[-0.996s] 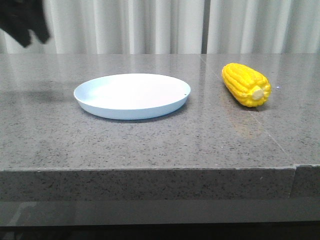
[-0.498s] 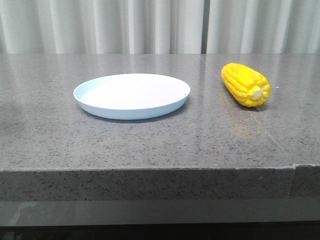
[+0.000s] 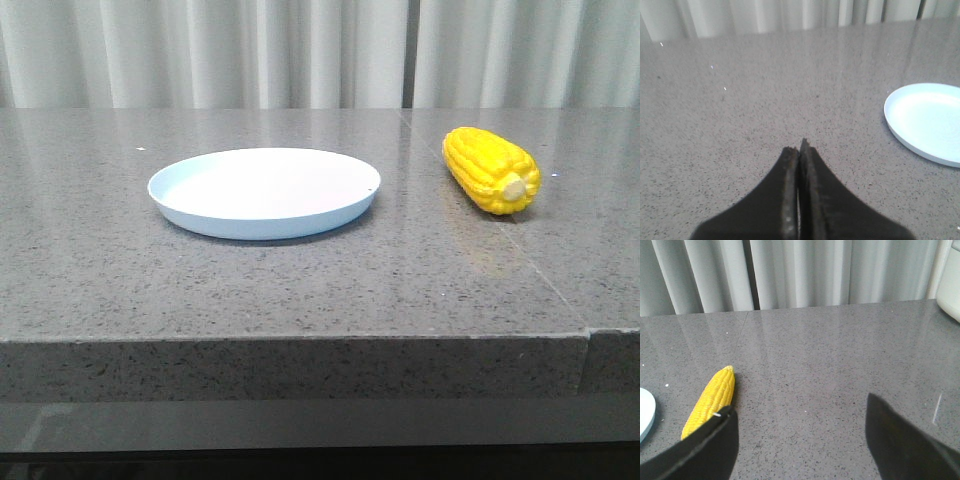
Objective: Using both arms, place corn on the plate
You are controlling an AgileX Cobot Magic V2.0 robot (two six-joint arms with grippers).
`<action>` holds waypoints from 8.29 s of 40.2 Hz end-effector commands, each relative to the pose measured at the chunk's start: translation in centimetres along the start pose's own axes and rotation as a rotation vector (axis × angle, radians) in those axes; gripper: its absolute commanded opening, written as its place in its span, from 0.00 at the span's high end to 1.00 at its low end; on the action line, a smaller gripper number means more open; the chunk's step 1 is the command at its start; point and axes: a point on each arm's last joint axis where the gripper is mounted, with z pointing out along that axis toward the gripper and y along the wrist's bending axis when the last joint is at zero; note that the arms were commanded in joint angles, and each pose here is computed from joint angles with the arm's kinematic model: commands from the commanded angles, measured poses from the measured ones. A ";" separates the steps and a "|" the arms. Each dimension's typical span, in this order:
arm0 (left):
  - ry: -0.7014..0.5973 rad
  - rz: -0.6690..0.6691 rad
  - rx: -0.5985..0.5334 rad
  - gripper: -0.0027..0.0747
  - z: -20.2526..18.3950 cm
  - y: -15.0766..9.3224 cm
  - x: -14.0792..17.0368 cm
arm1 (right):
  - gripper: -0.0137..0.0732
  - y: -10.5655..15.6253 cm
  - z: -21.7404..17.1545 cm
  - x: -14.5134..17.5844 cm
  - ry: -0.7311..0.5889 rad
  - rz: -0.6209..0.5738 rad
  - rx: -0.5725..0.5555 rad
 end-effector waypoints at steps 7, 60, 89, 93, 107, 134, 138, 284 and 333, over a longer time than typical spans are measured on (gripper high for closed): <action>-0.275 0.013 -0.024 0.99 -3.7 -0.1 0.6 | 0.20 0.1 -0.2 -1.7 -0.097 -0.006 -0.003; -0.280 0.014 -0.024 0.99 -4.0 -0.1 1.1 | 0.12 8.4 19.4 -4.1 0.610 0.032 -0.254; -0.280 0.014 -0.024 0.99 -4.0 -0.1 1.1 | 0.33 11.2 29.7 2.3 0.938 0.102 -0.263; -0.280 0.014 -0.024 0.99 -4.0 -0.1 1.1 | 0.53 11.2 29.7 2.2 0.934 0.102 -0.264; -0.280 0.014 -0.024 0.99 -4.0 -0.1 1.1 | 0.70 11.6 26.8 -1.8 0.819 0.090 -0.285; -0.280 0.014 -0.024 0.99 -4.0 -0.1 1.1 | 0.70 23.1 26.0 2.4 0.787 0.263 -0.498; -0.280 0.014 -0.024 0.99 -4.0 -0.1 1.1 | 0.69 23.4 26.6 3.5 0.814 0.280 -0.489; -0.280 0.014 -0.024 0.99 -4.0 -0.1 1.1 | 0.95 -0.3 -2.6 4.8 -0.103 -0.021 -0.091; -0.288 -0.005 -0.101 0.99 1.9 0.3 11.3 | 0.95 -0.3 -2.6 4.8 -0.101 -0.021 -0.091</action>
